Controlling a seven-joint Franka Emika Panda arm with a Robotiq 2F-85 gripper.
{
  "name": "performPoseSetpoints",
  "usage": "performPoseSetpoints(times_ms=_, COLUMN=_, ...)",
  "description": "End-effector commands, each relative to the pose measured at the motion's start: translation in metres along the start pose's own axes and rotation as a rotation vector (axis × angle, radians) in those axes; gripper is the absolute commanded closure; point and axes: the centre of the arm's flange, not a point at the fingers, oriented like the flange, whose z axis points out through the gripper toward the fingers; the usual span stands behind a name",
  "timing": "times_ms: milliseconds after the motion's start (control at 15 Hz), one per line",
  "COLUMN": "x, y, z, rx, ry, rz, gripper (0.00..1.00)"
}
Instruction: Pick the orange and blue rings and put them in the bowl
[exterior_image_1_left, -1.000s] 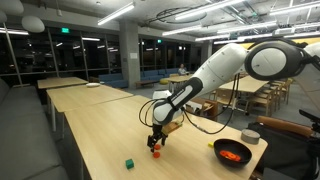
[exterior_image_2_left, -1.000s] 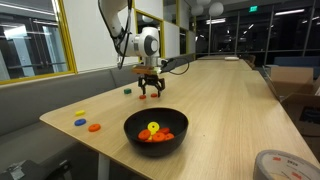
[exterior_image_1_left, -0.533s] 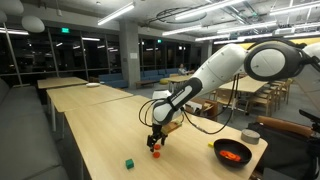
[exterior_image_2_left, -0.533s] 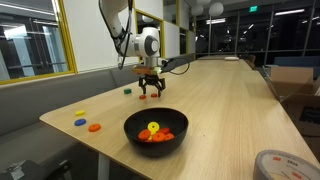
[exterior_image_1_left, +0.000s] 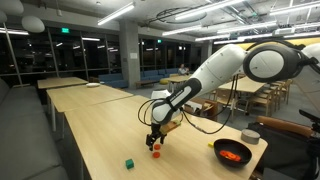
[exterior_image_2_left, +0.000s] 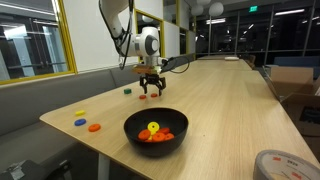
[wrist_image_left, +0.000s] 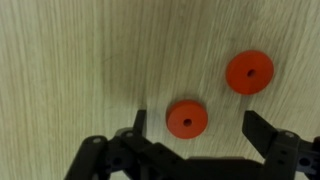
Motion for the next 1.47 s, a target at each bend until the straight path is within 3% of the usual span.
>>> performPoseSetpoints(times_ms=0, x=0.014, y=-0.004, z=0.001, rx=-0.029, ry=0.011, rz=0.003, gripper=0.32)
performPoseSetpoints(times_ms=400, x=0.016, y=-0.003, z=-0.002, rx=-0.05, ry=0.006, rz=-0.004, gripper=0.8)
performPoseSetpoints(times_ms=667, x=0.01, y=0.004, z=-0.01, rx=-0.121, ry=-0.078, rz=0.005, gripper=0.81)
performPoseSetpoints(times_ms=1133, x=-0.037, y=0.073, z=-0.046, rx=-0.298, ry=-0.184, rz=0.14, gripper=0.81)
performPoseSetpoints(times_ms=1333, x=-0.06, y=0.094, z=-0.061, rx=-0.304, ry=-0.19, rz=0.172, gripper=0.81)
performPoseSetpoints(times_ms=1400, x=-0.072, y=0.098, z=-0.065, rx=-0.265, ry=-0.192, rz=0.128, gripper=0.81)
